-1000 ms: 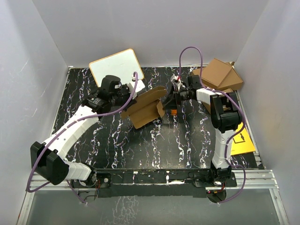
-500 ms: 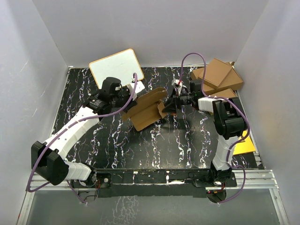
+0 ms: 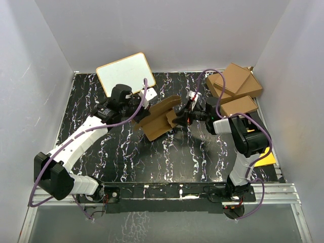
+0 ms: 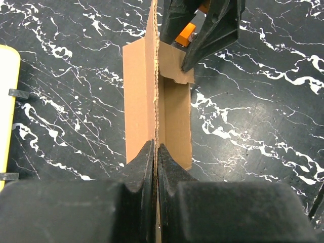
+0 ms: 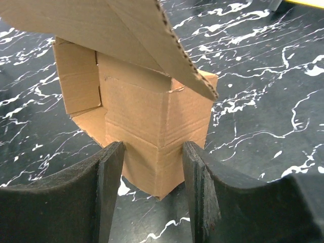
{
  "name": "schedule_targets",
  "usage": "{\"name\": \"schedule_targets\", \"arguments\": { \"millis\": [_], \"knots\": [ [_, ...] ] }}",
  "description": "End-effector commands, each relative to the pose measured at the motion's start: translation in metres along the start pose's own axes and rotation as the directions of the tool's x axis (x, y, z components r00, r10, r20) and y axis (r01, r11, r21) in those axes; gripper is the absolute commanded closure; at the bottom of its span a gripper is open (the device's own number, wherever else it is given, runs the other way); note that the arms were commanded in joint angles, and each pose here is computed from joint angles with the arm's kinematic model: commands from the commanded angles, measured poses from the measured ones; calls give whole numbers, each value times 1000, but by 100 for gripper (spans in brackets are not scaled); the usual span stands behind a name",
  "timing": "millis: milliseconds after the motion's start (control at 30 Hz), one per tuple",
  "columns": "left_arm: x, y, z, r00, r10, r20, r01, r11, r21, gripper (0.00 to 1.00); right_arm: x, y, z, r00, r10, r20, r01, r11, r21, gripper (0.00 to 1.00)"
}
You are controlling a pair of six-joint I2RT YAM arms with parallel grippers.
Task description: Fold the paper box
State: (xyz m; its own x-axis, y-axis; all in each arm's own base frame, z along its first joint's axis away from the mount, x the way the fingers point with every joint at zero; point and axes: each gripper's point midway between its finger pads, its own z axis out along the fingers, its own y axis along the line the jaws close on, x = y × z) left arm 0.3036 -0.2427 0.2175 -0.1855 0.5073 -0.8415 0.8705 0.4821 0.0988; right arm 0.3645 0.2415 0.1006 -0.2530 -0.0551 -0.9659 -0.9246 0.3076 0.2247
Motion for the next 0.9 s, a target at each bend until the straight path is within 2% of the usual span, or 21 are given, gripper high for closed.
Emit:
{"name": "schedule_targets", "arguments": {
  "millis": [0, 267, 700, 867],
  "knots": [
    [-15, -10, -4, 999, -17, 49, 16, 999, 30, 100, -42, -11, 4, 975, -197, 104, 186, 977, 107, 47],
    [-14, -16, -4, 998, -44, 50, 42, 998, 49, 100, -36, -18, 10, 977, -198, 80, 184, 971, 152, 49],
    [-7, -23, 0, 994, -106, 7, 105, 990, 90, 100, -33, -20, 18, 965, -236, 117, 213, 960, 182, 62],
    [-10, -21, 1, 990, -143, -1, 143, 986, 90, 100, -34, -21, 18, 960, -248, 127, 222, 956, 191, 70]
  ]
}}
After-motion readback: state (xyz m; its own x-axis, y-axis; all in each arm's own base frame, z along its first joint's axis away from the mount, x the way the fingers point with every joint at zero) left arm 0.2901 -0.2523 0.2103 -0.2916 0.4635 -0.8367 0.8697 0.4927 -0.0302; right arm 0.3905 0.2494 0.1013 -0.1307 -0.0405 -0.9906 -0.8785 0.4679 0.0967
